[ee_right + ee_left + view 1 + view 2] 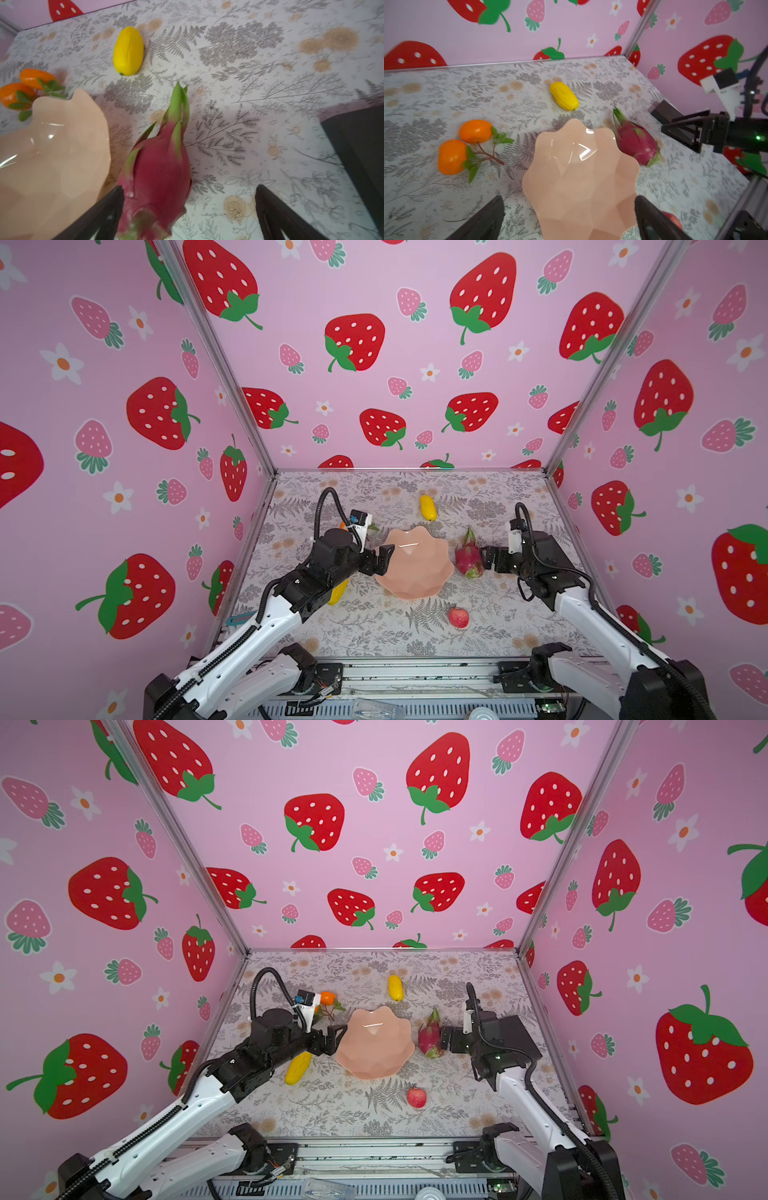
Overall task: Place and organize the fake fruits in the fruit bowl
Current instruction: 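Move both grippers from rest toward the bowl and dragon fruit, then grasp the pink dragon fruit with the right gripper and lift it, then lower dragon fruit into bowl with right gripper while left grasps yellow fruit, then place yellow fruit in bowl with left gripper while right reaches farther fruit, then grasp the far yellow fruit with the right gripper and carry it to the bowl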
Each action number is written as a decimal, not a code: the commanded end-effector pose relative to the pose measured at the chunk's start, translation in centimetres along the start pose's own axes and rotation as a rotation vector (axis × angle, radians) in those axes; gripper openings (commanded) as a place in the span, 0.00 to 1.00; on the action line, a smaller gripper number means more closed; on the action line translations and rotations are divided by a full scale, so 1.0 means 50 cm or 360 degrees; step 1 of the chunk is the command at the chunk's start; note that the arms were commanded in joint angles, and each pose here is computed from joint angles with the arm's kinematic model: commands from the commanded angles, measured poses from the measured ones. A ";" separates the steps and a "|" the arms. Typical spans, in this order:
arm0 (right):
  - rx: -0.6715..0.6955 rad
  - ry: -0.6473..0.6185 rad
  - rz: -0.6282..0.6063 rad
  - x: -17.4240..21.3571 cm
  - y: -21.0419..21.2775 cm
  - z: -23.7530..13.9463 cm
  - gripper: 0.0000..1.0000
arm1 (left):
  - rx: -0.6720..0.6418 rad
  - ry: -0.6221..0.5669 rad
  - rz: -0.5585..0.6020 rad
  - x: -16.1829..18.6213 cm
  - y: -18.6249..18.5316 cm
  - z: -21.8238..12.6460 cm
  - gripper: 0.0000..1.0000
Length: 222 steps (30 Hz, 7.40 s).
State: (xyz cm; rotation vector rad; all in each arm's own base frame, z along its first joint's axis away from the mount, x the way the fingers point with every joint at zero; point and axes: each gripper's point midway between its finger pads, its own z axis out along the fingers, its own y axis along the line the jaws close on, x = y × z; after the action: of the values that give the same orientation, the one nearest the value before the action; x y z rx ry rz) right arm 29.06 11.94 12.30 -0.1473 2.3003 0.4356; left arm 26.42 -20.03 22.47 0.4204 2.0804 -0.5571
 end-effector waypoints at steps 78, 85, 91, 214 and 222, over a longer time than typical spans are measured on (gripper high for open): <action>-0.0526 0.0362 -0.0552 0.104 0.437 0.145 0.93 | -0.0966 0.0912 -0.0655 0.321 0.249 -0.052 0.77; -0.0518 0.0286 -0.0608 0.062 0.449 0.127 0.99 | -0.0998 0.0888 -0.0718 0.344 0.274 -0.018 0.77; -0.0728 0.0120 -0.0668 -0.006 0.509 0.067 0.99 | -0.1017 0.0924 -0.0743 0.365 0.285 0.004 0.73; -0.0787 0.0200 -0.0770 -0.024 0.331 0.090 0.47 | -0.0318 0.0123 -0.0278 -0.022 0.037 0.067 0.99; -0.0738 0.0255 -0.0832 -0.011 0.339 0.140 0.47 | -0.0332 0.0132 -0.0313 -0.016 0.040 0.064 1.00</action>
State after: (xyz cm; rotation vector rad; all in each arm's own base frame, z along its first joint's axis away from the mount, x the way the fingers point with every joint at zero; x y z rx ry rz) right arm 29.38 29.71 12.71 -0.9744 2.1821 0.7199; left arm 29.80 -20.16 20.26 0.1553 2.2669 -0.4168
